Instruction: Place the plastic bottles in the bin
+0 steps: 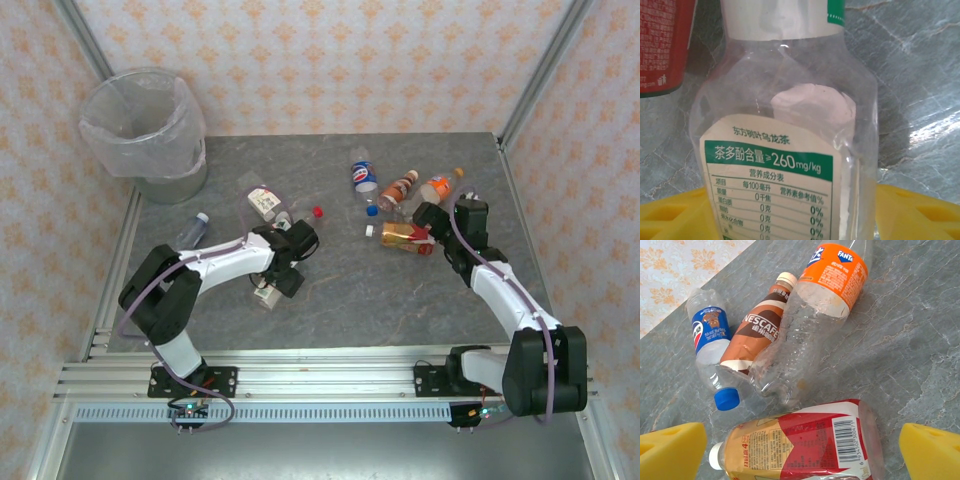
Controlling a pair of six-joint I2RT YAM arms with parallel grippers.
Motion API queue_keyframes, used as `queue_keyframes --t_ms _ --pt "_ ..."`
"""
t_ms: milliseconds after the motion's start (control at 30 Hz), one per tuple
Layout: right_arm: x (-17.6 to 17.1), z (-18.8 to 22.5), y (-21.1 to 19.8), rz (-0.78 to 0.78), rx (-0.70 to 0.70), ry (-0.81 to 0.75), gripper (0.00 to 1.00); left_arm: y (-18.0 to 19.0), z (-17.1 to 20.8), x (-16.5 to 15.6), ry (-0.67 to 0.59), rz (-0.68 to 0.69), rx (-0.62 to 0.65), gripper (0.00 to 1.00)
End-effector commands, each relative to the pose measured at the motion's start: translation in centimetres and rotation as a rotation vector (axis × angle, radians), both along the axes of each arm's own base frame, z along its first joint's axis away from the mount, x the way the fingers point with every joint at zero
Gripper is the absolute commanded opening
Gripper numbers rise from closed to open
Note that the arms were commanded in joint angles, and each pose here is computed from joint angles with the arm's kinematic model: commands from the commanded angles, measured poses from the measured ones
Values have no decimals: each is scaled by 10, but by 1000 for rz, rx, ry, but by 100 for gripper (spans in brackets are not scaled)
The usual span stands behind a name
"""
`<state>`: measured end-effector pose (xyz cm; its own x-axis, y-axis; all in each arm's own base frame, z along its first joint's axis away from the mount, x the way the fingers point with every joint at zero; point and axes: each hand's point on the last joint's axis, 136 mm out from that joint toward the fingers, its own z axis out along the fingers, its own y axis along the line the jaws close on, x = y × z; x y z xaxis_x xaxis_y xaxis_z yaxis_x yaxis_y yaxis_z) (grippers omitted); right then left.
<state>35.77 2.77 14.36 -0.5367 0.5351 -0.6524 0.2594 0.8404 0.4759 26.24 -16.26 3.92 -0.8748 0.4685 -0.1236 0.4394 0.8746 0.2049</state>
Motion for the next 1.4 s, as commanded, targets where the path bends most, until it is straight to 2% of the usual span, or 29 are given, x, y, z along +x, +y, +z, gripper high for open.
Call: queue_keyframes --t_ms 0,200,400,567,700,900,1100,1300,1367 --pt "5 10 3 6 -10 -14 99 0 -10 -2 21 5 35 75" --pt "5 12 6 14 -19 -16 99 -6 -5 1 -14 12 7 68" --pt "5 15 11 34 -25 -19 99 -21 14 6 -57 4 -92 54" --pt "4 21 15 54 -24 -42 99 -34 39 12 -116 -15 -189 52" --pt "7 30 30 127 -5 -87 99 -54 74 19 -147 -61 -297 52" --pt "9 39 38 149 6 -131 99 -76 126 51 -260 -83 -451 51" --pt "6 40 33 127 -15 -129 99 -76 160 89 -323 -33 -520 50" --pt "4 42 29 102 -17 -138 99 -48 219 135 -533 83 -549 49" --pt "4 44 29 102 -12 -143 99 -27 238 151 -622 137 -503 49"
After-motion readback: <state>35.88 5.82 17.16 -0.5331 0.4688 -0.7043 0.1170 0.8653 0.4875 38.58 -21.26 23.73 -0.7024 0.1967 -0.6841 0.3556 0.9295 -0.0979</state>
